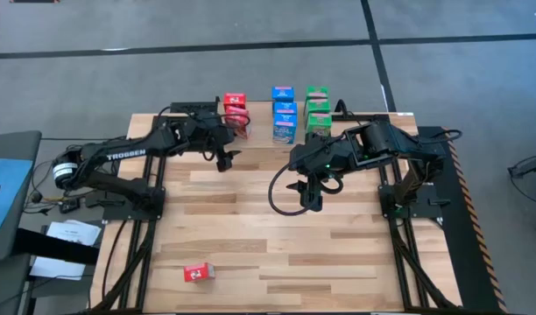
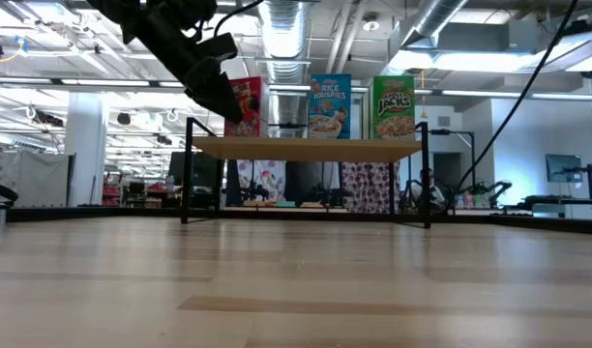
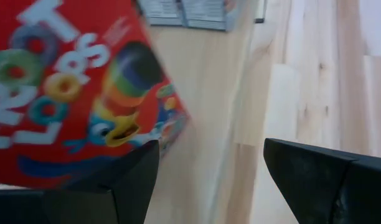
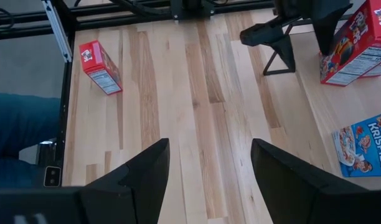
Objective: Stack cereal on shelf
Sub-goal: Adjust the red cereal boxes on the shelf
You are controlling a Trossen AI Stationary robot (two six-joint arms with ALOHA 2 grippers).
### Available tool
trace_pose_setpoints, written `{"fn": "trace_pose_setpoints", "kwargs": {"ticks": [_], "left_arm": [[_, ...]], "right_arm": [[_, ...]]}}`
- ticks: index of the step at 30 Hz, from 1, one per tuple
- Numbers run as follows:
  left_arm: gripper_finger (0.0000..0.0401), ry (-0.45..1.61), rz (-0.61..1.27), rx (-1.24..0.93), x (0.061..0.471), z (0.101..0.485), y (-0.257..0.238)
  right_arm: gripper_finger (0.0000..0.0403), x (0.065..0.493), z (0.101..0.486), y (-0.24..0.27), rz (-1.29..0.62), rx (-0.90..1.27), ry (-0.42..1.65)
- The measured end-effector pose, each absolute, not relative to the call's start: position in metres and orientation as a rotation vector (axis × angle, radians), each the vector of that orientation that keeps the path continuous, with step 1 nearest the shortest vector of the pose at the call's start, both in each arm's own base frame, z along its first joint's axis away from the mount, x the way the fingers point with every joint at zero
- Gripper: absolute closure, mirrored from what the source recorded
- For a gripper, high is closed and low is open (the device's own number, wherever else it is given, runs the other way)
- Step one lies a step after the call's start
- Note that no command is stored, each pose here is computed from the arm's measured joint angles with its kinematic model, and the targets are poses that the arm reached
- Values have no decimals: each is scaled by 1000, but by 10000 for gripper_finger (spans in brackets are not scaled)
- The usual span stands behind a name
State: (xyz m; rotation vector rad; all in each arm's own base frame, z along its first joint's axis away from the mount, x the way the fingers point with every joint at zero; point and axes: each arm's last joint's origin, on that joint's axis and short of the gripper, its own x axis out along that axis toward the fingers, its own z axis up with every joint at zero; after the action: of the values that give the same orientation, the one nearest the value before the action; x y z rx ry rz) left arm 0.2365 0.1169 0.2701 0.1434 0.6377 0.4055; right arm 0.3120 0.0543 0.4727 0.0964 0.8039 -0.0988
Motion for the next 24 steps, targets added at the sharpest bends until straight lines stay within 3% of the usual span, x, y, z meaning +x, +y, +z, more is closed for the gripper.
{"fn": "trace_pose_setpoints", "kwargs": {"ticks": [12, 24], "left_arm": [[122, 517, 320, 171, 254, 279, 89], [122, 512, 339, 176, 265, 269, 101]], "right_arm": [[152, 312, 473, 54, -99, 96, 804], [152, 313, 473, 54, -98, 99, 793]]}}
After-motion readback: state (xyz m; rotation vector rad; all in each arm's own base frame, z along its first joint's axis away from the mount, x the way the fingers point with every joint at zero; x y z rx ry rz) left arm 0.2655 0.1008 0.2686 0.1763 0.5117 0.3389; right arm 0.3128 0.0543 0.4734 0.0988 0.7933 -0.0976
